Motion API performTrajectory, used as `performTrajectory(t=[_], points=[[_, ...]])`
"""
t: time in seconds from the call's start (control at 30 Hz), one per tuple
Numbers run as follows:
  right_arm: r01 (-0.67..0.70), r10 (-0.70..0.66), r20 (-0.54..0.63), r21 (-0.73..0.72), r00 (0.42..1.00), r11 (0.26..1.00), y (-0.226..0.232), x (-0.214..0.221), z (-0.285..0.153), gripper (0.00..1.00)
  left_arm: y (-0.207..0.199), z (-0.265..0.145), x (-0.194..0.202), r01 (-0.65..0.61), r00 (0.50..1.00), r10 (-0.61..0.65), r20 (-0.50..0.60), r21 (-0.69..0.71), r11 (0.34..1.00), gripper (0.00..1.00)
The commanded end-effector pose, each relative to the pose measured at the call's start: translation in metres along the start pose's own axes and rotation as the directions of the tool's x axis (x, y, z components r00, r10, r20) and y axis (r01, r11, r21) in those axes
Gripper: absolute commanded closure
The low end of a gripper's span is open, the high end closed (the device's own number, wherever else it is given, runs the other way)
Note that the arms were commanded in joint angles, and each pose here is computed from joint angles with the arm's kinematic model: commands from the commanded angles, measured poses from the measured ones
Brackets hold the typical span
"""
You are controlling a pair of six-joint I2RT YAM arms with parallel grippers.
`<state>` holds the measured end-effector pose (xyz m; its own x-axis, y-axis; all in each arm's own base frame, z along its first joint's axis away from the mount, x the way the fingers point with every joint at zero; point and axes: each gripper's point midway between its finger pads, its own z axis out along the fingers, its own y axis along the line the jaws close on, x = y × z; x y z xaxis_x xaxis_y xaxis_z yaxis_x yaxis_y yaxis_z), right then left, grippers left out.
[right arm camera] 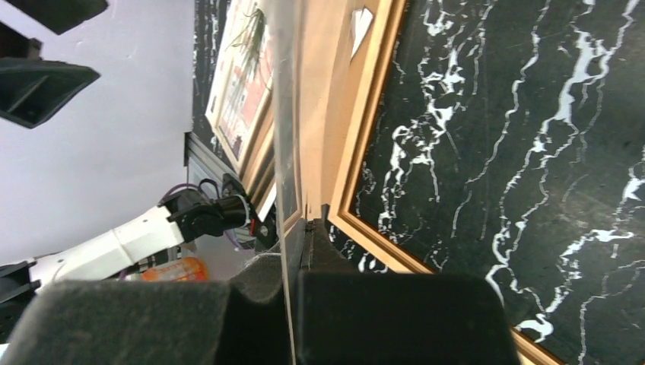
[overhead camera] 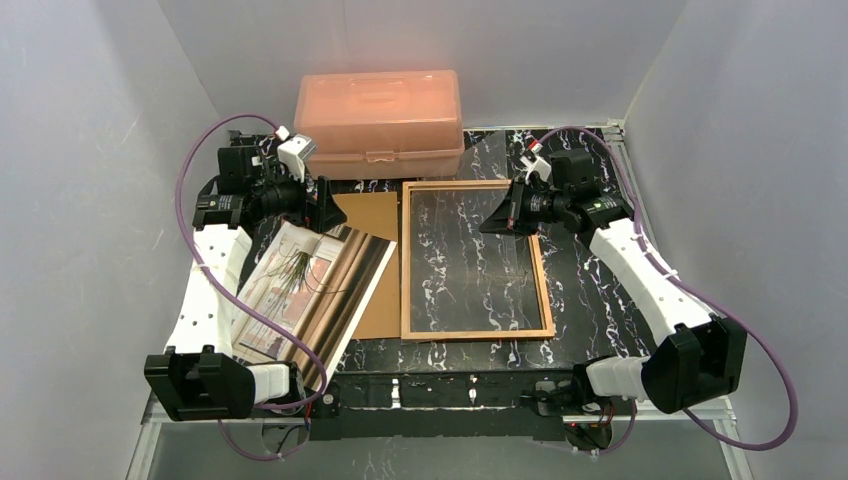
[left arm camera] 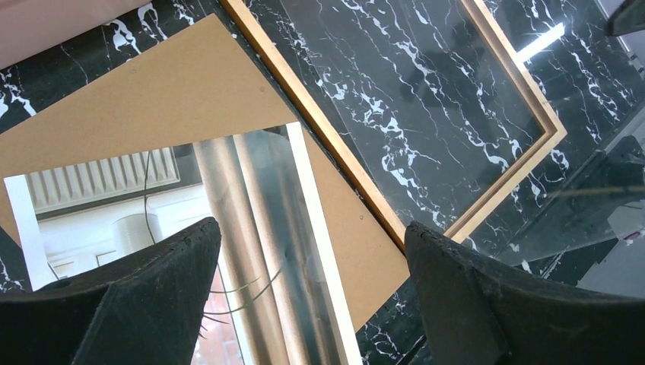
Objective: Put the photo into the frame
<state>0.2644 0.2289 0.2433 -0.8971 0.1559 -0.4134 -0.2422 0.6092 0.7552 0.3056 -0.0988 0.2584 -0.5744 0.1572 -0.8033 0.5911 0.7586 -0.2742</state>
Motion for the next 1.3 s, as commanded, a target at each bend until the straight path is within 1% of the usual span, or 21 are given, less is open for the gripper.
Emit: performTrajectory(t=[0.0, 0.13, 0.23, 0.47, 0.67, 0.87, 1.1, 1.27], points=[[0.045, -0.045, -0.008, -0.002, 0.999, 0.999, -0.016, -0.002, 0.002, 0.99, -0.006, 0.0, 0.006, 0.0, 1.0, 0.0, -0.017, 0.013, 1.0, 0.12], [0.036, -0.036, -0.016, 0.008, 0.999, 0.999, -0.029, -0.001, 0.008, 0.99, -0.005, 0.001, 0.009, 0.003, 1.0, -0.003, -0.023, 0.017, 1.0, 0.12], [0.069, -0.068, -0.022, 0.04, 0.997, 0.997, -0.039, -0.003, 0.01, 0.99, -0.016, 0.011, 0.018, -0.004, 0.998, 0.007, -0.057, 0.057, 0.998, 0.13], [0.134, -0.13, -0.05, 0.088, 0.99, 0.987, -0.054, -0.009, 0.016, 0.99, -0.028, 0.035, 0.043, -0.001, 0.988, 0.016, -0.152, 0.097, 0.995, 0.15], [0.148, -0.14, -0.06, 0.144, 0.988, 0.978, -0.069, -0.016, 0.023, 0.99, -0.031, 0.055, 0.057, 0.016, 0.978, 0.009, -0.208, 0.118, 0.993, 0.17], [0.164, -0.154, -0.063, 0.226, 0.986, 0.96, -0.09, -0.019, 0.026, 0.99, -0.031, 0.068, 0.064, 0.017, 0.972, 0.013, -0.235, 0.125, 0.992, 0.21], [0.162, -0.147, -0.073, 0.277, 0.986, 0.947, -0.112, -0.014, 0.032, 0.99, -0.032, 0.075, 0.068, 0.016, 0.969, 0.016, -0.245, 0.128, 0.992, 0.21], [0.174, -0.171, -0.034, 0.289, 0.985, 0.941, -0.117, -0.021, 0.033, 0.99, -0.033, 0.078, 0.069, 0.007, 0.969, 0.025, -0.245, 0.131, 0.991, 0.21]])
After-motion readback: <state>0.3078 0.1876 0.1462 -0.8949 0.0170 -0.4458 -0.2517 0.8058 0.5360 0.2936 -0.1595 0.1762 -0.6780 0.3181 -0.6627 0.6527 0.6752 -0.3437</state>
